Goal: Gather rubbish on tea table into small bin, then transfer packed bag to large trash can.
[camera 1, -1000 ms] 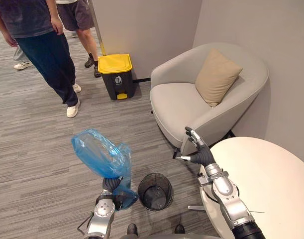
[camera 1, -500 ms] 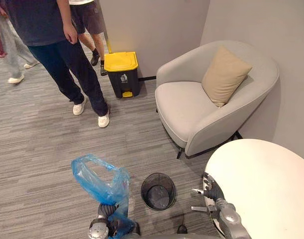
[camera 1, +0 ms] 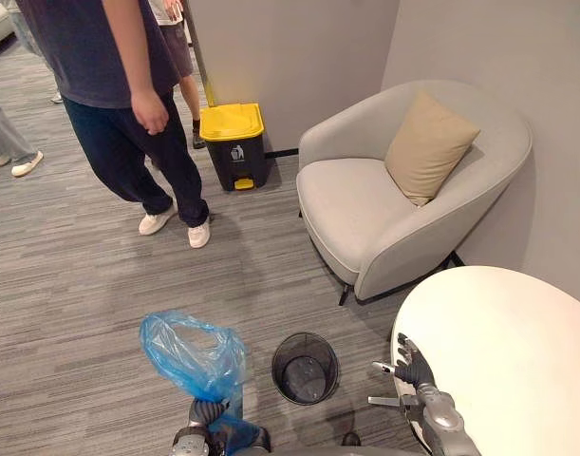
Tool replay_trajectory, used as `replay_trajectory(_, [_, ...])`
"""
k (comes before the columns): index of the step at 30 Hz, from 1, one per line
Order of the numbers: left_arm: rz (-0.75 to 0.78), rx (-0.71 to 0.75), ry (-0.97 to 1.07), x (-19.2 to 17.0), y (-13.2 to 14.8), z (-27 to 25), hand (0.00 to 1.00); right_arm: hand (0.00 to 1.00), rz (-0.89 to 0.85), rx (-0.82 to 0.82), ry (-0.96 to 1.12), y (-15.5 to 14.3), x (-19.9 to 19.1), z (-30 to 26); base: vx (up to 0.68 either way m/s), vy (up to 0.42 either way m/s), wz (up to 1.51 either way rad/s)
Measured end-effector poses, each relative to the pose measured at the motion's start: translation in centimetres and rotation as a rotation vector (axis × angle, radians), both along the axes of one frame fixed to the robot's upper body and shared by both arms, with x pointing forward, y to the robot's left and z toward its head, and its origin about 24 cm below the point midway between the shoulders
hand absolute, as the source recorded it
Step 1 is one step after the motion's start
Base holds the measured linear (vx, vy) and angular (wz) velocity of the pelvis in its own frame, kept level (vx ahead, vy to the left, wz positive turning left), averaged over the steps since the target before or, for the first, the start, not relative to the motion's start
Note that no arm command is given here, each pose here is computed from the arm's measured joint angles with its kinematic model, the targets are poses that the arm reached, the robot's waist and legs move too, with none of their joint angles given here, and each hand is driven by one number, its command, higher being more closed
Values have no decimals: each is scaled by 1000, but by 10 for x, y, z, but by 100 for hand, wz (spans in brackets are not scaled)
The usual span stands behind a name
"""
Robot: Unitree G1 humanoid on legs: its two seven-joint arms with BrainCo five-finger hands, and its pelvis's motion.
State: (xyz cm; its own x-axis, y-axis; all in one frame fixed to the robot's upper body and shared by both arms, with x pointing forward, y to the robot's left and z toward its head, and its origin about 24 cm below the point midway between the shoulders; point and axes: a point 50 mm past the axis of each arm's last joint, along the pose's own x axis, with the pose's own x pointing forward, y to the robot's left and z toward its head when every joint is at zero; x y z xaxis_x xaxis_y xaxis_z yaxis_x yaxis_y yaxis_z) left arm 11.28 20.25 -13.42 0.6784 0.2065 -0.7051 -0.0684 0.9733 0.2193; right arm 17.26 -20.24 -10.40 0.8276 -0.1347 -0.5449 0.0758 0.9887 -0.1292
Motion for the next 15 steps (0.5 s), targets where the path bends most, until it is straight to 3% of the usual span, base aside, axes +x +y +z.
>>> replay_trajectory(4, [-4, 0, -30, 8, 0, 4, 100, 0, 36, -5, -85, 7, 30, 16, -20, 16, -41])
replay_trajectory(8, [-22, -1, -134, 39, -2, 18, 100, 0, 71, -25, -178, 14, 49, 34, -93, 35, -8])
replay_trajectory(15, [11, 0, -208, 44, 3, 29, 100, 0, 153, -1, -263, 38, 62, 50, -85, -61, 45])
